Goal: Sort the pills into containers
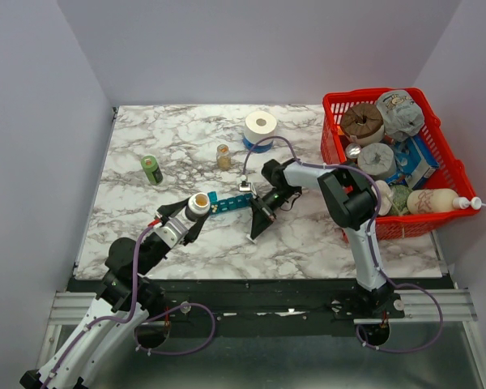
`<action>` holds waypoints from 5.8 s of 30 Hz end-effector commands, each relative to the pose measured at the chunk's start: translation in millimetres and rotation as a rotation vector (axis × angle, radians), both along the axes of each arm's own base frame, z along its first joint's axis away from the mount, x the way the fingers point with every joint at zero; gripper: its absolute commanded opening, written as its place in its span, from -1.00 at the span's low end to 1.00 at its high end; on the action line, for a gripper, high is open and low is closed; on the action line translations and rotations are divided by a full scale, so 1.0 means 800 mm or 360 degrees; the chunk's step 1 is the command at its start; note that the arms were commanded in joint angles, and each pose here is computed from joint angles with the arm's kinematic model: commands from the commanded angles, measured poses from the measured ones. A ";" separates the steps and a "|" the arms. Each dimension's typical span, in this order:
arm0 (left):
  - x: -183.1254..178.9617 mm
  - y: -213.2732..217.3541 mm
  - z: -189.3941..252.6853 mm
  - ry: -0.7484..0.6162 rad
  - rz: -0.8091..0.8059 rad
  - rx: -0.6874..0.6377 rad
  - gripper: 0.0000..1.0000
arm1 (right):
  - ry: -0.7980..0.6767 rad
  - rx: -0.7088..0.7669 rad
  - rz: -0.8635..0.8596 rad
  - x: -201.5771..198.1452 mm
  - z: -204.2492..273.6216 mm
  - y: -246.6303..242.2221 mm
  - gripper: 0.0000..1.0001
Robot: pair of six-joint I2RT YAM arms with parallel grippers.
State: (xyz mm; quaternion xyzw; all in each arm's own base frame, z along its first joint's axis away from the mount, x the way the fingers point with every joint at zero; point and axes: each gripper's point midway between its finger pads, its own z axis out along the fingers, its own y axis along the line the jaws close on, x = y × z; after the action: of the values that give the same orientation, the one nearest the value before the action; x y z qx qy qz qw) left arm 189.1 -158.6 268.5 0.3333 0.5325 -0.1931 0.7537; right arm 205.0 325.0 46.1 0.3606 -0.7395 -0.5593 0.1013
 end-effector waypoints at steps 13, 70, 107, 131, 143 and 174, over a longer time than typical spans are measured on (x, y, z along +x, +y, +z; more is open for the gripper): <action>-0.006 0.000 0.025 -0.0063 -0.0025 -0.0047 -1.00 | 0.0028 0.0059 -0.0065 0.020 0.004 -0.002 -0.63; -0.020 -0.081 -0.026 0.0340 -0.0585 -0.0032 -1.00 | -0.2189 0.1033 0.0494 0.019 0.328 0.045 0.99; -0.013 -0.079 -0.025 0.0349 -0.0533 -0.0036 -1.00 | -0.1843 0.0937 0.0631 -0.038 0.275 0.092 -0.49; 0.020 -0.045 -0.038 0.0524 -0.0161 -0.0014 0.97 | -0.1965 -0.0151 0.0006 0.094 0.110 -0.060 -0.62; 0.038 -0.068 -0.102 0.1299 -0.0035 -0.0308 0.84 | -0.1913 -0.0309 -0.0010 0.096 0.056 -0.086 -0.40; 0.040 -0.094 -0.283 0.2121 0.0845 -0.0012 -0.01 | -0.1766 0.0108 -0.0287 0.088 0.194 -0.073 1.00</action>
State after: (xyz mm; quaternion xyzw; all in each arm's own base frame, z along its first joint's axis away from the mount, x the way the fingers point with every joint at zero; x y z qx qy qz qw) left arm 223.2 -243.1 58.8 -0.0139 0.9171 -0.2532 0.3077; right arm 288.9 261.3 165.4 0.5670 -0.6983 -0.2203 -0.3773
